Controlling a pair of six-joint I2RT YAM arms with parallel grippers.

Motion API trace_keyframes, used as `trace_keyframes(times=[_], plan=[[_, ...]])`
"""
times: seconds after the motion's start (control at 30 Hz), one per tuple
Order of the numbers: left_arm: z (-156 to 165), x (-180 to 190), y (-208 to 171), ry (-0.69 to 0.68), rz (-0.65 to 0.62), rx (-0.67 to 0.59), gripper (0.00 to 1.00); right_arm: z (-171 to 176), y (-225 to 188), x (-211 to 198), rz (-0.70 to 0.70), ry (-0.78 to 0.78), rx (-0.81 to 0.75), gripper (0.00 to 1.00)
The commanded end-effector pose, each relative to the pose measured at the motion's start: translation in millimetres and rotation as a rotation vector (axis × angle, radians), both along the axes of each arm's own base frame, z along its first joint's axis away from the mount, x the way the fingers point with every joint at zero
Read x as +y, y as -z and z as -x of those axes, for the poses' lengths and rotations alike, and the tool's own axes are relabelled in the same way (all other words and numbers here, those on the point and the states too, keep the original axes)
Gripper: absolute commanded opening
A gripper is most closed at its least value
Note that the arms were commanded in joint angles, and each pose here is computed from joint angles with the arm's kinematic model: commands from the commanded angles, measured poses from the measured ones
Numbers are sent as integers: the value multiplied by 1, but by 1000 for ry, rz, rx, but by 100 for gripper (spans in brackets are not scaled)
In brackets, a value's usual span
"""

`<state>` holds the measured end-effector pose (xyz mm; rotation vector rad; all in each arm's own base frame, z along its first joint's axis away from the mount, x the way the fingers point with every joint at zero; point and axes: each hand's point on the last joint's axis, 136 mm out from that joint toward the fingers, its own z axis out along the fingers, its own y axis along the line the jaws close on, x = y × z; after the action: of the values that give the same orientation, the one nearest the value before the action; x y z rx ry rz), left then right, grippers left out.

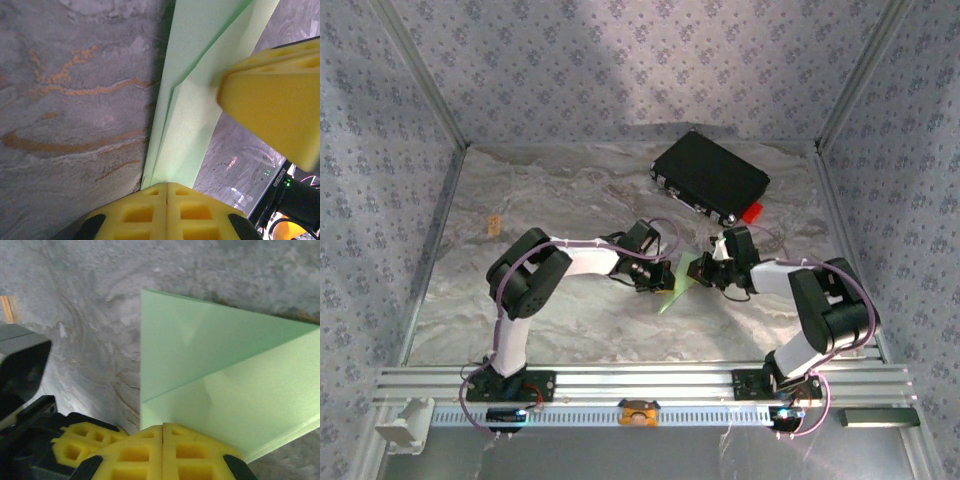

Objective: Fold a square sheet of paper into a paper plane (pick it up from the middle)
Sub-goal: Fold the wing for the fifth time at the center of the table.

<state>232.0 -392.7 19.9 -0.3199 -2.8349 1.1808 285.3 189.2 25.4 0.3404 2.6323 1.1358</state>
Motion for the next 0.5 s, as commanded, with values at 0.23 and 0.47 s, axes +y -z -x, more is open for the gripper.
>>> trace_keyframes(times=[0.23,0.47], plan=[[-11,6,-25,-44,-48,-69,4,8,22,-15,53,25,57,4],[-13,-12,-60,-21,76,-113,6,7,23,-13,39,23,61,4]])
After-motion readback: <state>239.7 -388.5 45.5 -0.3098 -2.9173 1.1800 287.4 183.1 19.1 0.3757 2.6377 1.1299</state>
